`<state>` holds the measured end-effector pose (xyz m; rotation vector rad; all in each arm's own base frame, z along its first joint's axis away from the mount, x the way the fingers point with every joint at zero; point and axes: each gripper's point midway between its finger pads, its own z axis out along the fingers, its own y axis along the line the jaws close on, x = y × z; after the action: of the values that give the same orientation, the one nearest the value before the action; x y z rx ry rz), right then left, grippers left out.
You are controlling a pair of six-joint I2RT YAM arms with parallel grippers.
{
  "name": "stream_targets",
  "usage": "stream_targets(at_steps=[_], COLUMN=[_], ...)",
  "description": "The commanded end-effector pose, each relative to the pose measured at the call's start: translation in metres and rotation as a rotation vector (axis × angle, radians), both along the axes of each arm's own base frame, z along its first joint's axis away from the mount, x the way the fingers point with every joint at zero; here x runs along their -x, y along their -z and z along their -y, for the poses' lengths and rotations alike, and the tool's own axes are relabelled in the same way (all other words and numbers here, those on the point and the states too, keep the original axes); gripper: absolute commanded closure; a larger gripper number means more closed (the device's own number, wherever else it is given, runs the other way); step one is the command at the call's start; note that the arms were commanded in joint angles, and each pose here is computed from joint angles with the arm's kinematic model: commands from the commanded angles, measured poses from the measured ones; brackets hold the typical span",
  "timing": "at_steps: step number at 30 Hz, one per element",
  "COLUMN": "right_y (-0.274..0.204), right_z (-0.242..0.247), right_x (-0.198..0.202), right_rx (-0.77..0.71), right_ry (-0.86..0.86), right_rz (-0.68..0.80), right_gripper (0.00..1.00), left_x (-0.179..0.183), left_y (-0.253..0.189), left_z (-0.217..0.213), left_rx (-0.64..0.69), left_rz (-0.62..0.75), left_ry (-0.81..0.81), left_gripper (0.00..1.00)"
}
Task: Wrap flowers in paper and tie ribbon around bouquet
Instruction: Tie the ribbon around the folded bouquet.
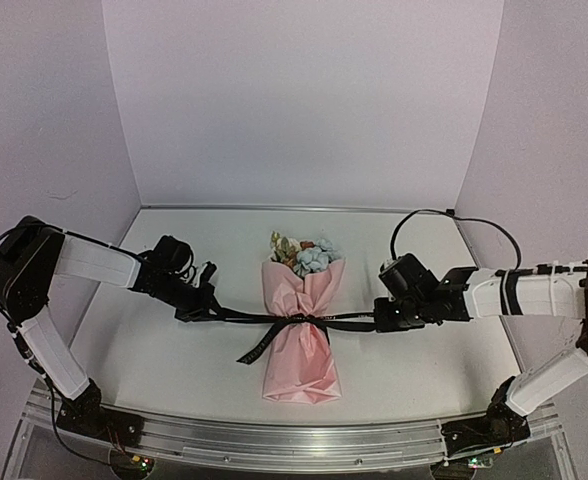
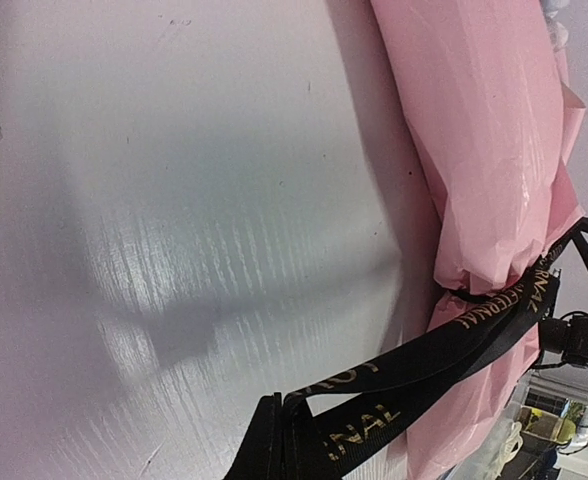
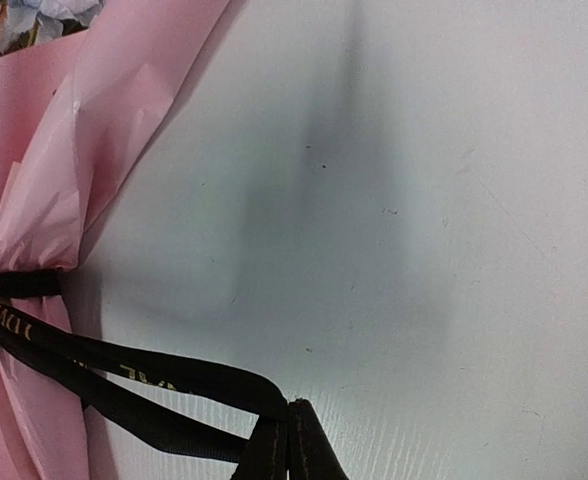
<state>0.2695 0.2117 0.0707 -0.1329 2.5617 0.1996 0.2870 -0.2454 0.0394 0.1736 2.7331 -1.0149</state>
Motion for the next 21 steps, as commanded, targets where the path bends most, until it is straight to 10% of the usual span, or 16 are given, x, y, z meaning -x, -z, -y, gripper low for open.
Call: stream_targets(at_steps=[1, 13, 21], right_y=[0.008, 0.010, -0.015], right_z=[0.088, 0.063, 0.026], right_x=[0.015, 0.027, 0.033], right_rx=[0.288, 0.195, 0.040], right_ry=[0.164, 0.136, 0.085], right_rz=[-0.036, -0.179, -0.275], right_gripper=[1.00, 1.00, 0.73], left_x=[-0.007, -0.012, -0.020], left_y=[0.013, -0.024, -0.060], left_z=[-0.053, -0.036, -0.035], left_rx=[-0.154, -0.021, -0.004], left_rz=[-0.004, 0.092, 0.172], left_ry=[-0.157, -0.122, -0.120], left_gripper=[1.00, 1.00, 0.55])
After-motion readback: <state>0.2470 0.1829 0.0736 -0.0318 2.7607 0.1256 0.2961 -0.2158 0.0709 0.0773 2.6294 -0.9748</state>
